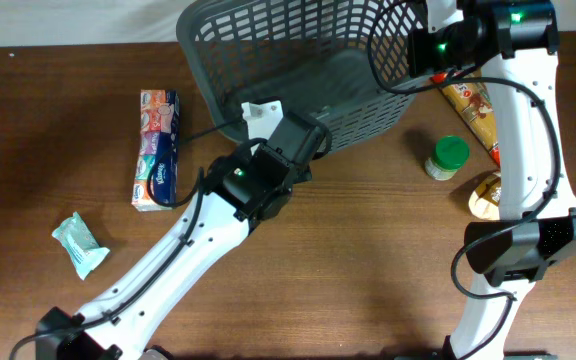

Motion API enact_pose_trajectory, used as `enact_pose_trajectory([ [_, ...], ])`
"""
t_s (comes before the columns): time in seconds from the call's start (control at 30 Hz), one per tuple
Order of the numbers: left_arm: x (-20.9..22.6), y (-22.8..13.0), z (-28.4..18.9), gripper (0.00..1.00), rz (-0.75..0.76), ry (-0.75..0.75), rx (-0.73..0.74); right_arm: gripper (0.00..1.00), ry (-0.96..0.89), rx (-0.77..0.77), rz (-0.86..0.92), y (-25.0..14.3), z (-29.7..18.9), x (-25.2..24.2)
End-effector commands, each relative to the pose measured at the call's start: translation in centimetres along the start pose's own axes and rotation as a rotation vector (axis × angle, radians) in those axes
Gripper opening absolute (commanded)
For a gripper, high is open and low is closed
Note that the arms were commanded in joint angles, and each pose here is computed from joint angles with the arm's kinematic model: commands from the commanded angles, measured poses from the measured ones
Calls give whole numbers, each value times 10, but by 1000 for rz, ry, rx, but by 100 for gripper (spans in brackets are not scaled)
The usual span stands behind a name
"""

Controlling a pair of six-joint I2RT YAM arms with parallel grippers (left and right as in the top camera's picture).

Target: Pack container

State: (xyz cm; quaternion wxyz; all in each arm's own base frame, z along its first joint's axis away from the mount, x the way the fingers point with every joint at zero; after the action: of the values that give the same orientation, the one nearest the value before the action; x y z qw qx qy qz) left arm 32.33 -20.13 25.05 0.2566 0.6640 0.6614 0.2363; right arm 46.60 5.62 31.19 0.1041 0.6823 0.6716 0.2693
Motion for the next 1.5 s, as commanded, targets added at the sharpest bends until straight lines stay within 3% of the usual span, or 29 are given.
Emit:
enact_pose_trajectory([
  [0.0, 7, 10, 4, 2, -6, 26, -17, 4, -13, 18, -4, -2, 6, -3],
  [1.47, 72, 34, 22, 2, -114, 148, -21, 4, 51, 119, -35, -22, 26, 14],
])
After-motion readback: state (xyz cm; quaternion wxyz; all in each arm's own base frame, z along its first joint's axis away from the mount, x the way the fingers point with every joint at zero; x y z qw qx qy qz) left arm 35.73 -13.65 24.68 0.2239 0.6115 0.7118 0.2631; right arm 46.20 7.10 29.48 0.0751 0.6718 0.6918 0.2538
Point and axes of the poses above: each gripper's point midway between its finger pads, its own z axis out along the fingers, its own x axis along the line the jaws close on, y = z × x, the point moved 5 cm from there along -z, back along the fingers, and after that the axes turned 12 degrees about z, right-handed, at the moved point
